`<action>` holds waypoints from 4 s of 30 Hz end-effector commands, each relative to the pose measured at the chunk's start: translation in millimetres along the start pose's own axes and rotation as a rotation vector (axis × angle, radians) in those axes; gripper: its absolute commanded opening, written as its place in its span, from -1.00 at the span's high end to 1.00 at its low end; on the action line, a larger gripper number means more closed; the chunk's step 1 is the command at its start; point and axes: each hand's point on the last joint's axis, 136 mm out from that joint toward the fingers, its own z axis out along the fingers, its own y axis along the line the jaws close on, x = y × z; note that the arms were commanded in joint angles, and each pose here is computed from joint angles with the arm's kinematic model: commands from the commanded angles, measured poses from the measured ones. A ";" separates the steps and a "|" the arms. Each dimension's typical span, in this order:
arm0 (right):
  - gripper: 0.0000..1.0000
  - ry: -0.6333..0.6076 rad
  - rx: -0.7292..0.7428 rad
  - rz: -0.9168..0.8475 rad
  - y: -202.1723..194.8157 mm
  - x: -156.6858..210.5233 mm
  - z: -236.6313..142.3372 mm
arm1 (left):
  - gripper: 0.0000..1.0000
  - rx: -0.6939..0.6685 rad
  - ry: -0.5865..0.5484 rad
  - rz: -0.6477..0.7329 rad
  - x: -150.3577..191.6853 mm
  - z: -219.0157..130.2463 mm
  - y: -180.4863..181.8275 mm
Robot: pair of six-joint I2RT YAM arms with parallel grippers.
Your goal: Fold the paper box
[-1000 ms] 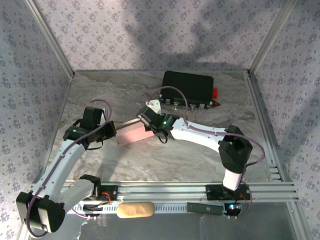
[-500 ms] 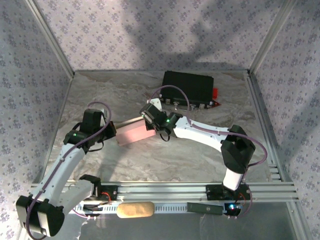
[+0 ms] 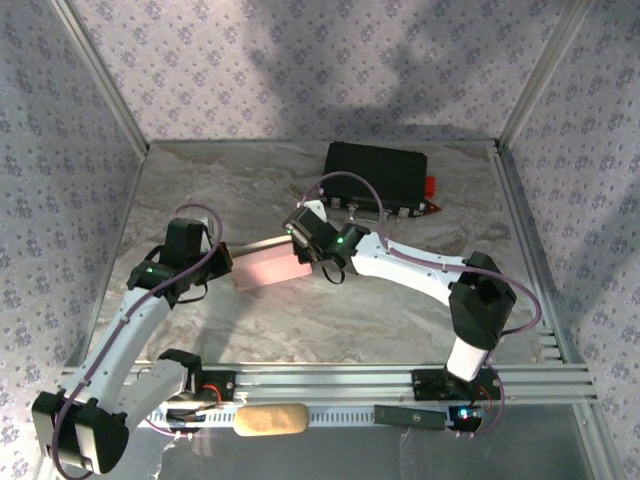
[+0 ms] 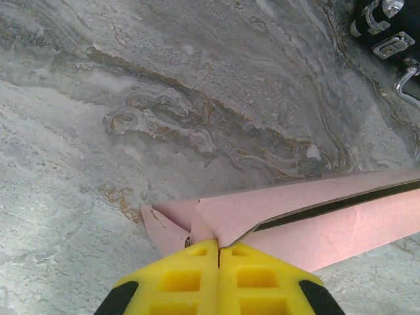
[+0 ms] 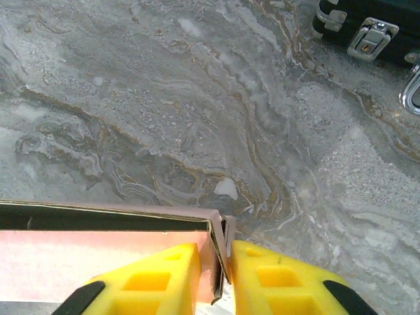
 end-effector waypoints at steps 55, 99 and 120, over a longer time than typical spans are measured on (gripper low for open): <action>0.32 0.048 -0.096 -0.126 -27.9 -13.5 -54.3 | 1.00 -0.101 0.129 0.034 41.1 14.5 25.3; 0.99 0.151 -0.210 -0.471 -3.6 -24.4 -8.0 | 1.00 -0.099 0.127 0.033 38.8 14.5 22.6; 1.00 0.236 -0.127 -0.166 4.1 17.9 -4.3 | 1.00 -0.096 0.124 0.014 40.9 17.5 23.3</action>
